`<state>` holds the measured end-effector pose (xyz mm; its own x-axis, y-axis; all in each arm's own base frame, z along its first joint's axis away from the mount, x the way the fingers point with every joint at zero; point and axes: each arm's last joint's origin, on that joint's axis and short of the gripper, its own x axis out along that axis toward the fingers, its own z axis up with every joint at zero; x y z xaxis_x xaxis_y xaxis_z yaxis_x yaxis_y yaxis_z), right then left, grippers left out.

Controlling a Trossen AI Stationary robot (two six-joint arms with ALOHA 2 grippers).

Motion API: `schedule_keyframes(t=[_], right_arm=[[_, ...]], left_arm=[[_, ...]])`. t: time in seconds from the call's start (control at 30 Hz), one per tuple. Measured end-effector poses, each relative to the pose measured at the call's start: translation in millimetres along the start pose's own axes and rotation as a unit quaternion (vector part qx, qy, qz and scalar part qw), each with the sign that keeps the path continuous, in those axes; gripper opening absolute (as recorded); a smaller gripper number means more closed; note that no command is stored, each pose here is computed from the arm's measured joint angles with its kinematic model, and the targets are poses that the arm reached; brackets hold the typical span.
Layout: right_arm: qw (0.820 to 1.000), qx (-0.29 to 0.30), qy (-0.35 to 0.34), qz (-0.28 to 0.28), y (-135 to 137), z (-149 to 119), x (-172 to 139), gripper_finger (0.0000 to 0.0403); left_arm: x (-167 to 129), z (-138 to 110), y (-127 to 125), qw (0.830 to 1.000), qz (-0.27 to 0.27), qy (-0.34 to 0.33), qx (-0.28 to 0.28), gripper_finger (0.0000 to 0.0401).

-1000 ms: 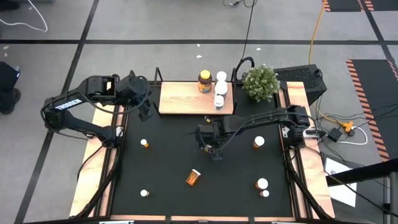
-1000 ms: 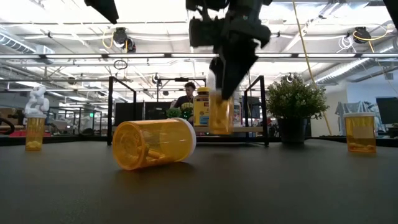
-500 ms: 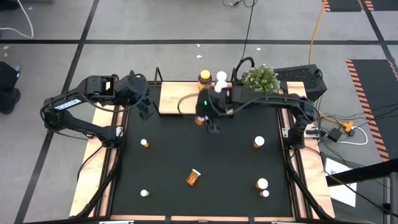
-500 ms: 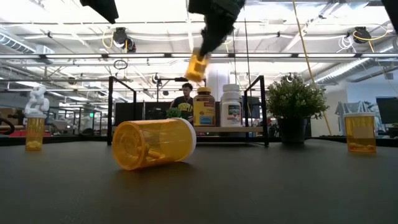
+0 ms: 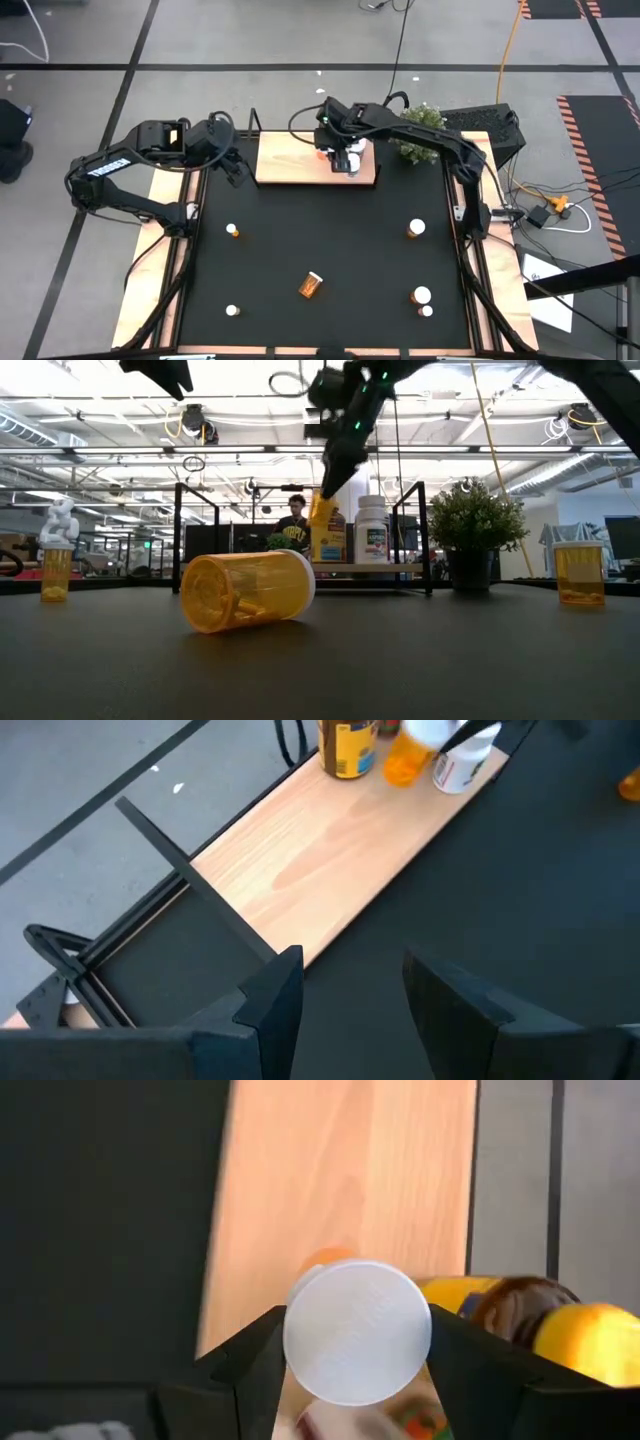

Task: Pick and place medicine bottles onto shelf by color
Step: Put the orange pill bottle on the shelf aligned with the other yellow pill bottles

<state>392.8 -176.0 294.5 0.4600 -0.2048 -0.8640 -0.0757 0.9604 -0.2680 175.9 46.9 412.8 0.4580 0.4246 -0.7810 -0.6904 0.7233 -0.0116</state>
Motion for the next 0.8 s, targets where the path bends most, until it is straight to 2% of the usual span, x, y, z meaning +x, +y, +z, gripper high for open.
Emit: schedule_keyframes(t=[0.2, 0.47, 0.8], right_arm=[[1.000, -0.016, 0.019, -0.013, -10, -5, 26, 0.0210], [0.998, -0.029, 0.061, 0.003, -7, -13, 51, 0.0211], [0.997, -0.037, 0.067, 0.003, -8, -14, 53, 0.0212]], left_arm=[[0, 1, 2, 1.000, 0.016, -0.008, -0.025, 0.0172], [0, 1, 2, 0.999, 0.018, -0.009, -0.039, 0.0172], [0, 1, 2, 0.999, 0.010, -0.005, -0.041, 0.0172]])
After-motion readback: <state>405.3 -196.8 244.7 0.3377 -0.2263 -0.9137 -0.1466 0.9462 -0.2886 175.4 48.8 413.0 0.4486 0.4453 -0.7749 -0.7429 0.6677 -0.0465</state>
